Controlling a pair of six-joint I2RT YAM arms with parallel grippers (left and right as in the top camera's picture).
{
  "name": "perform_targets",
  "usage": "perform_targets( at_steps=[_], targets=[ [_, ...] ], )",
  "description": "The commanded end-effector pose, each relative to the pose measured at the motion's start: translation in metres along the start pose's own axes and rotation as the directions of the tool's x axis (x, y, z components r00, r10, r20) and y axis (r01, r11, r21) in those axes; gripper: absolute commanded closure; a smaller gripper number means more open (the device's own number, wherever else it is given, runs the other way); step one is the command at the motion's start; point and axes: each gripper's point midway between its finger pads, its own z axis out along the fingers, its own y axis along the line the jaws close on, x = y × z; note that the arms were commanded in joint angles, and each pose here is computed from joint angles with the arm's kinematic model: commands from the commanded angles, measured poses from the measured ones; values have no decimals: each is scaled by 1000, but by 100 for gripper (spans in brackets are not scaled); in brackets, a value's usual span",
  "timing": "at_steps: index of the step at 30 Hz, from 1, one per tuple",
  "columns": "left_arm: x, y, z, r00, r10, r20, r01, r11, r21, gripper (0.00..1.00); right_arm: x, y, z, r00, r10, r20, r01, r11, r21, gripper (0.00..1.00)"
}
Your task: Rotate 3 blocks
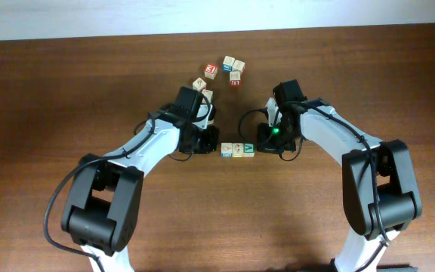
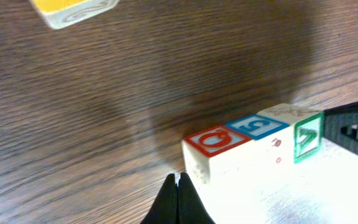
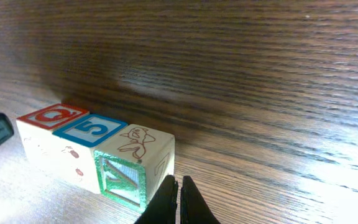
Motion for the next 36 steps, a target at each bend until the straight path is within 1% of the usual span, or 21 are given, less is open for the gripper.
perform_targets(
  at_steps=[1, 4, 9, 11, 13, 19, 26, 31, 36],
  targets=[
    [-3, -4, 0, 998, 57, -3, -56, 998, 27, 100, -1, 8, 0, 998, -54, -7, 54, 998, -43, 94],
    [0, -4, 4, 998, 52, -17, -51, 998, 40, 100, 0, 10, 0, 997, -79, -9, 78, 995, -58, 94],
    [0, -4, 5, 998, 53, -17, -52, 998, 46, 100, 0, 10, 0, 997, -80, -10, 79, 995, -58, 94],
    [0, -5, 5, 998, 63, -16, -62, 997, 52, 100, 0, 10, 0, 997, -80, -9, 79, 995, -58, 94],
    [0, -11, 5, 995, 101, -15, -99, 992, 82, 100, 0, 10, 0, 997, -80, -10, 79, 995, -58, 94],
    [-2, -12, 5, 994, 107, -6, -106, 991, 86, 100, 1, 10, 0, 997, -78, -12, 77, 995, -57, 94],
    [-2, -12, 5, 994, 105, -8, -104, 991, 86, 100, 4, 9, 0, 1000, -1, -29, 0, 999, -52, 94],
    [-2, -4, 5, 1000, 27, -13, -27, 999, 41, 100, 4, 9, 0, 998, 56, -30, -57, 997, -47, 95],
    [1, -2, 5, 999, -34, -27, 34, 999, 34, 100, 4, 5, 10, 996, 78, -48, -80, 996, -45, 96]
  ],
)
